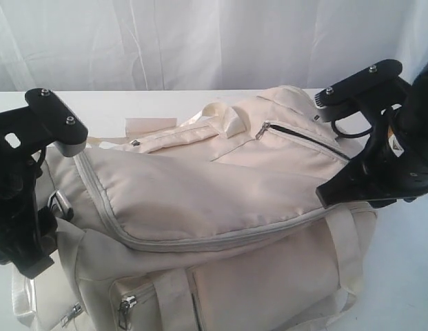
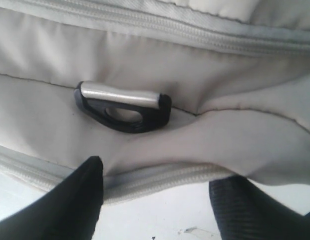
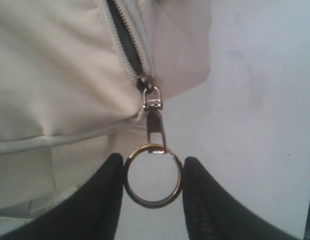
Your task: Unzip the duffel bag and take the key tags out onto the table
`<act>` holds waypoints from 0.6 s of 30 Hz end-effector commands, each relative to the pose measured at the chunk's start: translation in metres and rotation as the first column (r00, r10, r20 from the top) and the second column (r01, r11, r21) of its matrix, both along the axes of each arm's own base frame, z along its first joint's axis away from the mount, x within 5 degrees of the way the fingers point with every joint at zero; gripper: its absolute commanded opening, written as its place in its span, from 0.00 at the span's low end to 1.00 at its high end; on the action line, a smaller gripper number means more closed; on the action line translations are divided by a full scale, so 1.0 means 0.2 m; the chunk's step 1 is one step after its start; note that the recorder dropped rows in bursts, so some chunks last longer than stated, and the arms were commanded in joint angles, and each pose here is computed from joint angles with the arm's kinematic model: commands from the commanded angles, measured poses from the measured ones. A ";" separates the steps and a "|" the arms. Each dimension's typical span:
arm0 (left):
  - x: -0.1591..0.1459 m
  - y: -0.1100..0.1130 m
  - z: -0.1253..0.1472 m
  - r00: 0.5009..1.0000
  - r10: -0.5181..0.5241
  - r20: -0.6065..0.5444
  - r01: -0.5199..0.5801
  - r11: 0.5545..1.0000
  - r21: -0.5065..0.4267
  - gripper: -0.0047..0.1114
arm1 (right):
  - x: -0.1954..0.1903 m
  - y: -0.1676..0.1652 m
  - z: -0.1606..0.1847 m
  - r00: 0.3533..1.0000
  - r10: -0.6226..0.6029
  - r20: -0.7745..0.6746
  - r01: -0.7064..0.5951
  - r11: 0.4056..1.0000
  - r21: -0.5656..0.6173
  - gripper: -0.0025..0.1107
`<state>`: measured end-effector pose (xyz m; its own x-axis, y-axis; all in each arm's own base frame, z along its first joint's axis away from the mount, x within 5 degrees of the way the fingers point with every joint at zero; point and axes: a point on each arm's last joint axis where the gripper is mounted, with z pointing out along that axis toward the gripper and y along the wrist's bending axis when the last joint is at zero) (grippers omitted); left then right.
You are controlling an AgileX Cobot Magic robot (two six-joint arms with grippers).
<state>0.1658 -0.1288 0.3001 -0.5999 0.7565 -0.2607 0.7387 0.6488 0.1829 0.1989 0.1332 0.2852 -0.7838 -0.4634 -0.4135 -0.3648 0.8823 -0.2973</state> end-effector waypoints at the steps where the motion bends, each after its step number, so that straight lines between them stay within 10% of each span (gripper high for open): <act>1: -0.02 0.00 0.03 1.000 0.008 -0.021 -0.009 1.000 -0.027 0.60 | 0.00 -0.01 -0.02 1.000 -0.008 0.015 0.008 1.000 0.030 0.02; 18: 0.07 -0.09 0.38 0.971 -0.002 0.238 0.061 0.969 -0.241 0.56 | 0.03 0.03 0.00 0.995 0.046 0.093 -0.055 0.994 0.096 0.02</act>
<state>0.1757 -0.1407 0.3692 -0.5308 0.7004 -0.4773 0.7175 0.6711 0.1868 0.2044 0.1423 0.2842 -0.7246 -0.4587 -0.5143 -0.3908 0.8882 -0.2417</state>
